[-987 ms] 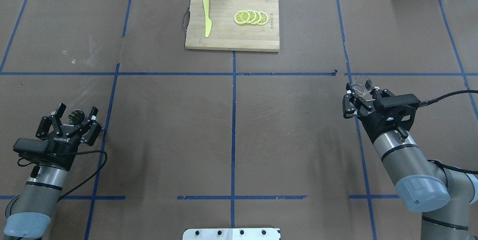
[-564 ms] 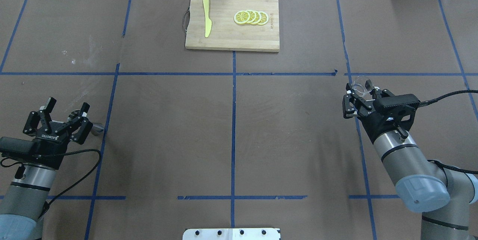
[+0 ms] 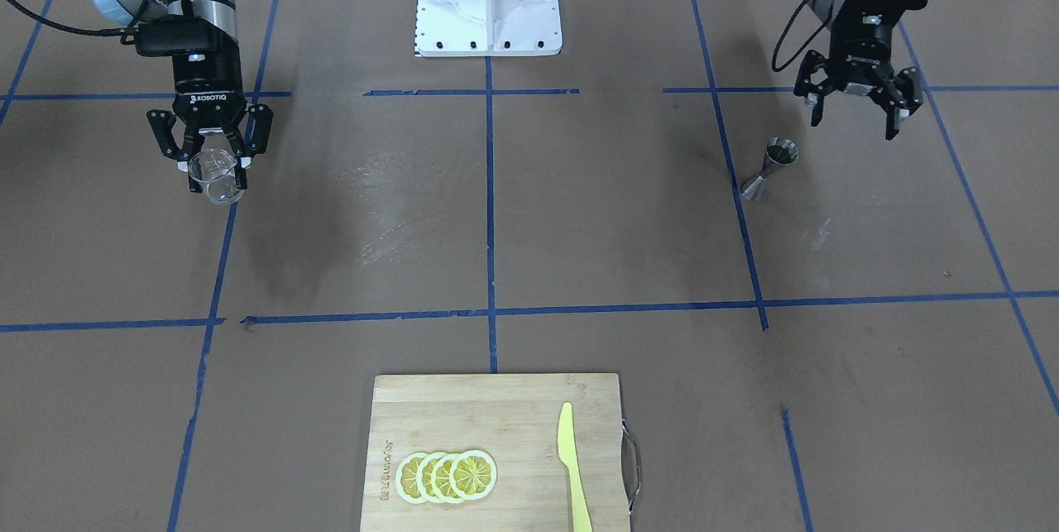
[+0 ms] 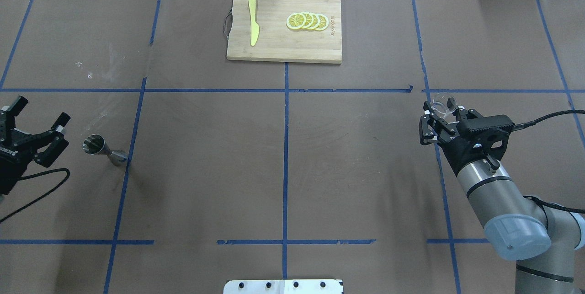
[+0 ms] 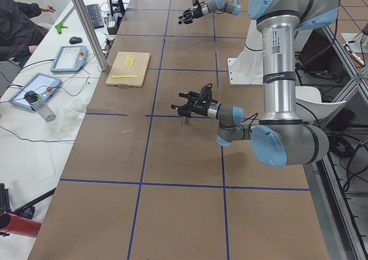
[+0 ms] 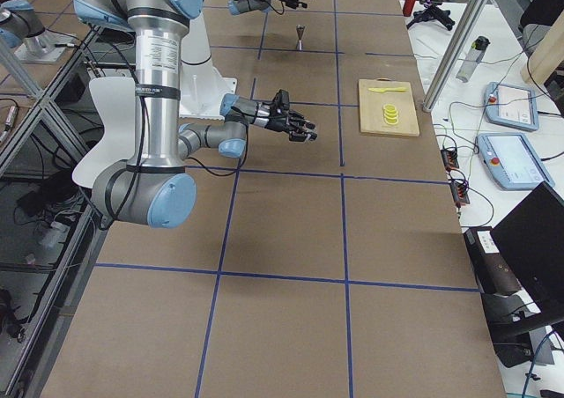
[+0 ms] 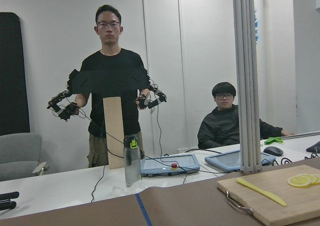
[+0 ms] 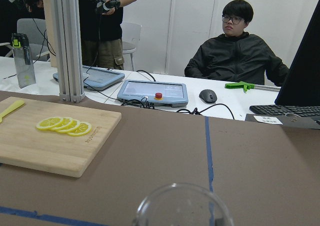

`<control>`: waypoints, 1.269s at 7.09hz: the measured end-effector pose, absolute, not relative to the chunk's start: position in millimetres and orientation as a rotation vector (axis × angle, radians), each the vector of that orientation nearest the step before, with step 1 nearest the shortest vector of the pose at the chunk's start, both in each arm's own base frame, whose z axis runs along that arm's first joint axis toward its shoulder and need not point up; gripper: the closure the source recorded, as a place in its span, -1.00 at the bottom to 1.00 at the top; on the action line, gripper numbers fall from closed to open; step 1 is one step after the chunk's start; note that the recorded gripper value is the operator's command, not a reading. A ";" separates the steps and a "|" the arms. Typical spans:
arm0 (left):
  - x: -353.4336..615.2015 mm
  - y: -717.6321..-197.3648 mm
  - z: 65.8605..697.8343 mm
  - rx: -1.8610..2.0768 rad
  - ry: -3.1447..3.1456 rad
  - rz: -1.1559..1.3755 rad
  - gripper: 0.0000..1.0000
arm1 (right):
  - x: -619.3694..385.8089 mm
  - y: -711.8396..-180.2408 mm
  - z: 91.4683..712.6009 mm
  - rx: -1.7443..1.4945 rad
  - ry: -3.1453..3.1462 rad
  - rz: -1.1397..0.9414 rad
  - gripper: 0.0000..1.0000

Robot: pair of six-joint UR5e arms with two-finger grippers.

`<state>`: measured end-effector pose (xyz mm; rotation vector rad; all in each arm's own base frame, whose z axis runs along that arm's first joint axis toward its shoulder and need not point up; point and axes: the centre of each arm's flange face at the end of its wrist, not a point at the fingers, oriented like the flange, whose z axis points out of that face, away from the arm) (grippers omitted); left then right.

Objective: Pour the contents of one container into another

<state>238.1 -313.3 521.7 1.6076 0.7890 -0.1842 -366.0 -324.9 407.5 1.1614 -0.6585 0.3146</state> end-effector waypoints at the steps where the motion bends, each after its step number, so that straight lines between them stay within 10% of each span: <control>1: 204.3 -333.0 528.1 1.612 0.791 -0.054 -0.99 | -366.5 -325.0 408.1 1.161 -0.658 0.314 1.00; 9: -62.6 -570.3 565.5 0.584 0.309 0.296 -1.00 | -368.4 -325.2 411.5 1.156 -0.652 0.305 1.00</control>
